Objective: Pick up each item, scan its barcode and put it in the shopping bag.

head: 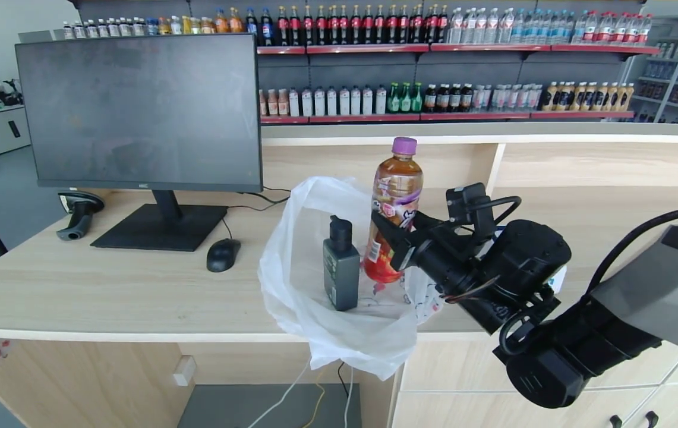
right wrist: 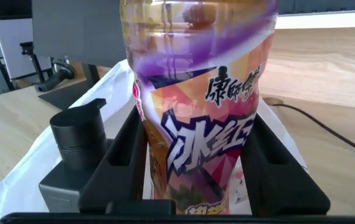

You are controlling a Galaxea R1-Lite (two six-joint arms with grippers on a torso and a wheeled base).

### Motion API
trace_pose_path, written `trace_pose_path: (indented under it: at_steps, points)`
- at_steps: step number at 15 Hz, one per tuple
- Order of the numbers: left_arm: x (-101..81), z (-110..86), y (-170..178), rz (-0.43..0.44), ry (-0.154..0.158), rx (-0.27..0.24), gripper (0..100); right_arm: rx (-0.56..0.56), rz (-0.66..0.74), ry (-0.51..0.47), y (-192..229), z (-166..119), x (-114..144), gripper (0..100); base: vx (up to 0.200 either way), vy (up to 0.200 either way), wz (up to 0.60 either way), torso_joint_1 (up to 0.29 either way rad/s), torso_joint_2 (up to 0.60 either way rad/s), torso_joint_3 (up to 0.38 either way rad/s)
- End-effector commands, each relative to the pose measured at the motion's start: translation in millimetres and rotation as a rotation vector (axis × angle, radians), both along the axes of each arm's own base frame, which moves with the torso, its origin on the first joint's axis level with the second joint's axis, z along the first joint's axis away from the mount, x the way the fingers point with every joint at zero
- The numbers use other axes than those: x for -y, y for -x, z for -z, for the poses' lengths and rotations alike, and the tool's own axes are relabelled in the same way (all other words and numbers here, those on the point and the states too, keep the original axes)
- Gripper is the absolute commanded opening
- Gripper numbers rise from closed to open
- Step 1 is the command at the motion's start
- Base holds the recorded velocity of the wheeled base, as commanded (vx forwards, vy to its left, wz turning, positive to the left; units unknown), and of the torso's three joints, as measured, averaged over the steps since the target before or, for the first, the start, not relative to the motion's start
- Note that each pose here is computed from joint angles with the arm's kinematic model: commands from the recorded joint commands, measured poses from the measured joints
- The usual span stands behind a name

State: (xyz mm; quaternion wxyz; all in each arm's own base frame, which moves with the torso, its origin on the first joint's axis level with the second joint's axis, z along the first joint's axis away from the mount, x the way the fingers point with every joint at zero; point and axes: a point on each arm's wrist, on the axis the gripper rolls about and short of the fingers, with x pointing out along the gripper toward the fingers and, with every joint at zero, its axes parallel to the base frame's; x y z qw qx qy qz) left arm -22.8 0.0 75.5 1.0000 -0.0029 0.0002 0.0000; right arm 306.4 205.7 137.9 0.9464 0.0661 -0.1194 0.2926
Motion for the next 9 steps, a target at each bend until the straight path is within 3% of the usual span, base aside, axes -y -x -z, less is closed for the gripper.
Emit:
trace_pose_path:
  at_steps: [1, 9]
  points:
    - [0.0, 0.0, 0.0, 0.0, 0.0, 0.0, 100, -0.034, 0.022, 0.025, -8.1, 15.2, 4.4, 0, 0.0, 0.0, 0.0, 0.0, 0.0, 0.0]
    - [0.0, 0.0, 0.0, 0.0, -0.001, 0.0, 100, -0.067, 0.024, 0.056, -1.8, 23.5, 8.5, 0, 0.0, 0.0, 0.0, 0.0, 0.0, 0.0]
